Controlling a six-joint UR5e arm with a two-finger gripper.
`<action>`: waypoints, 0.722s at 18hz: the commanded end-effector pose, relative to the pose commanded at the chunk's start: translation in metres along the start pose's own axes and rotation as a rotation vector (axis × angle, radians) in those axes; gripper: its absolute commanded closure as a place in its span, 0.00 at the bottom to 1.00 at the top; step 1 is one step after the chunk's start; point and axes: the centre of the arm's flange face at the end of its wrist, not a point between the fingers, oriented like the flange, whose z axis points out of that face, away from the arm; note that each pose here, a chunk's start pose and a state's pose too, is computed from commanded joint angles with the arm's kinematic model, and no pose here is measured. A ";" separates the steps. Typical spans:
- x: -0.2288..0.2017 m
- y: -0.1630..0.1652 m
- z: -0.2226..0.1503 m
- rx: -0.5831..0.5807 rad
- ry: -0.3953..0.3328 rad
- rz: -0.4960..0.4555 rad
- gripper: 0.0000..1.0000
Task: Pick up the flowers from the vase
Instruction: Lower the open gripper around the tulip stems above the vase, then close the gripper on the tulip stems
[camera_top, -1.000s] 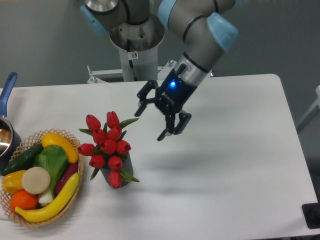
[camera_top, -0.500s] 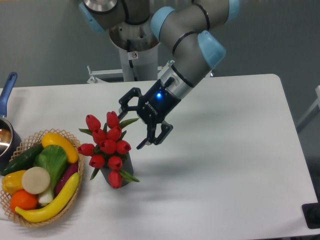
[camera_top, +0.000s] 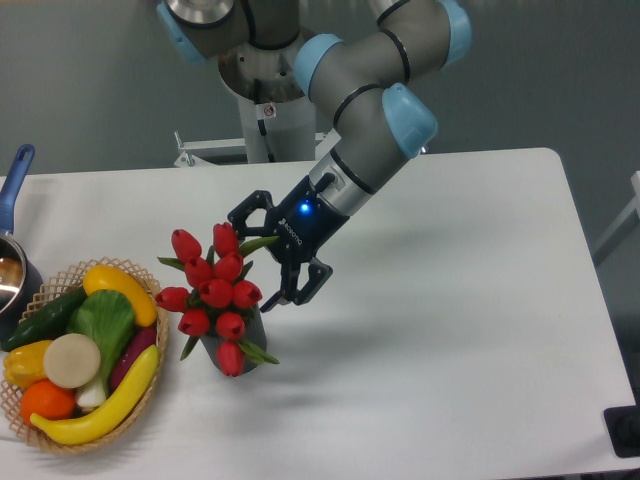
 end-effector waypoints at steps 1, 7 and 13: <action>0.000 0.001 0.002 0.000 0.002 -0.002 0.00; 0.004 -0.003 0.024 -0.002 0.027 0.026 0.00; 0.004 -0.005 0.037 -0.003 0.034 0.047 0.05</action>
